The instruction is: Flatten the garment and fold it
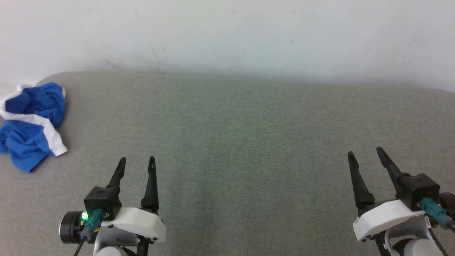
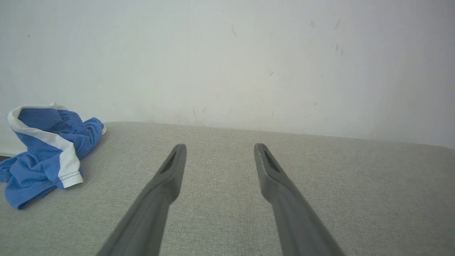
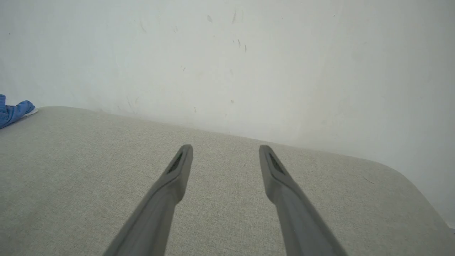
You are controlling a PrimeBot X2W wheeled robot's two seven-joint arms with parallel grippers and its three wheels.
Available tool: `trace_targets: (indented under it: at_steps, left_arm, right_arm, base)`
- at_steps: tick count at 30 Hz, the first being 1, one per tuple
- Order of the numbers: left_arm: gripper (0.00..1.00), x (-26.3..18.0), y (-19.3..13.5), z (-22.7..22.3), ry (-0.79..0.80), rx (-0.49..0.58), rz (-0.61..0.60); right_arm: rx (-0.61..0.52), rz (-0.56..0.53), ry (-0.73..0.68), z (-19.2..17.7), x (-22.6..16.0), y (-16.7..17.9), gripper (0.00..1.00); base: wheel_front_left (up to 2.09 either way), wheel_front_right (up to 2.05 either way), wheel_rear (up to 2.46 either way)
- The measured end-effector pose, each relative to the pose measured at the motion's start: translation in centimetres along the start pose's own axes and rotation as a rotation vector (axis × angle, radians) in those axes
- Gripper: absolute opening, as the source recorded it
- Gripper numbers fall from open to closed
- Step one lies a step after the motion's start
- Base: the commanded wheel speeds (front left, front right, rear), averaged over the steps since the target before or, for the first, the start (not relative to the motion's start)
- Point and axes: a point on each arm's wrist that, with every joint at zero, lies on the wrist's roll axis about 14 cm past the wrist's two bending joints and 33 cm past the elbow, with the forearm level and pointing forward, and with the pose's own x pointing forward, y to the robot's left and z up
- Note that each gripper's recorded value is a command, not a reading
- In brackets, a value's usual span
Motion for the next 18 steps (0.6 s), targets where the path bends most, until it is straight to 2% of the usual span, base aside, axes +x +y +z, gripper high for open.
trace_targets:
  at_steps: [18]
  left_arm:
    - [1.0, -2.5, 5.6, 0.8, -0.04, -0.028, 0.192]
  right_arm:
    - [0.012, 0.15, -0.013, 0.1, 2.9, 4.8, 1.0]
  base:
    - [0.0, 0.0, 0.0]
